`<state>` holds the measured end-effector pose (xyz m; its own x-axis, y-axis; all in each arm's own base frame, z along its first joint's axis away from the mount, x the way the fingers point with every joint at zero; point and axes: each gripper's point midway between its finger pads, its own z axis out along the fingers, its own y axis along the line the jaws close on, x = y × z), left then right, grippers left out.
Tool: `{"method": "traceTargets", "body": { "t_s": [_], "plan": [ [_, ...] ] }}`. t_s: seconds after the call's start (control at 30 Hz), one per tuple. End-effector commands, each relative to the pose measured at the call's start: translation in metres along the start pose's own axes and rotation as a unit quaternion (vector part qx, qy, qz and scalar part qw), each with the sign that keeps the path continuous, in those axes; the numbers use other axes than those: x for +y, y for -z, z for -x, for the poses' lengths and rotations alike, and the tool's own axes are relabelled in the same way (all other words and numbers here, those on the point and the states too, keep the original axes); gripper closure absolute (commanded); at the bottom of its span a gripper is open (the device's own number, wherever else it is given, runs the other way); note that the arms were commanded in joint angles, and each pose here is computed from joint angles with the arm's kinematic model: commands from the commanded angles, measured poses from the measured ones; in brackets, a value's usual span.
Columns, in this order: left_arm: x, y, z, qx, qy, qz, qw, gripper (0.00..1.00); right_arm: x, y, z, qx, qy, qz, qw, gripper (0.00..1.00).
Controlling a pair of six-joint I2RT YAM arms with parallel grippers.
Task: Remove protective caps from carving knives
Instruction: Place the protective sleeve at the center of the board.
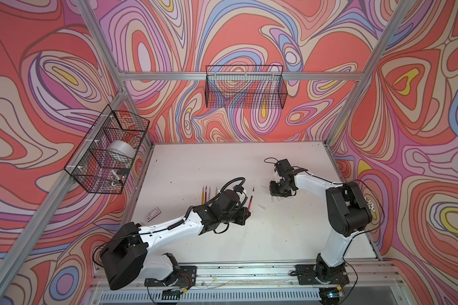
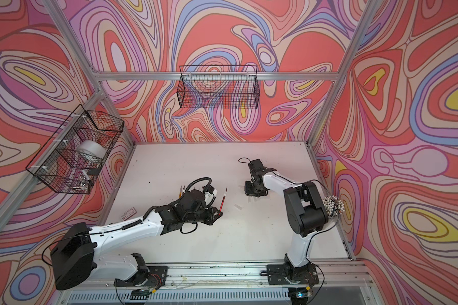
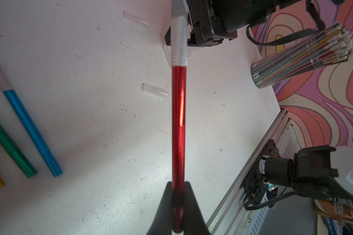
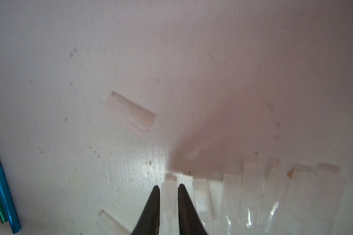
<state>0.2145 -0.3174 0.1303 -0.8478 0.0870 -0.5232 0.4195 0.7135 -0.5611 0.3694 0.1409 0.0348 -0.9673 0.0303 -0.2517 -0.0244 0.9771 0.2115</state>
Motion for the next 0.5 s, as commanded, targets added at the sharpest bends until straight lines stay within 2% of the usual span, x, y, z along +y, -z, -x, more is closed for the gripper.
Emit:
{"method": "traceTargets", "body": {
  "t_s": [0.0,0.23,0.47],
  "plan": [
    [0.005,-0.003,-0.002,0.0,0.007,0.001,1.0,1.0,0.001,-0.002,0.003,0.002,0.006,-0.01,1.0,0.79],
    [0.007,-0.002,-0.004,-0.002,0.008,0.002,1.0,1.0,0.015,0.002,0.012,-0.012,0.029,0.002,1.0,0.78],
    [0.012,0.002,-0.007,-0.007,0.01,0.007,1.0,1.0,0.028,-0.005,0.023,-0.015,0.062,0.006,0.998,0.71]
  ]
}}
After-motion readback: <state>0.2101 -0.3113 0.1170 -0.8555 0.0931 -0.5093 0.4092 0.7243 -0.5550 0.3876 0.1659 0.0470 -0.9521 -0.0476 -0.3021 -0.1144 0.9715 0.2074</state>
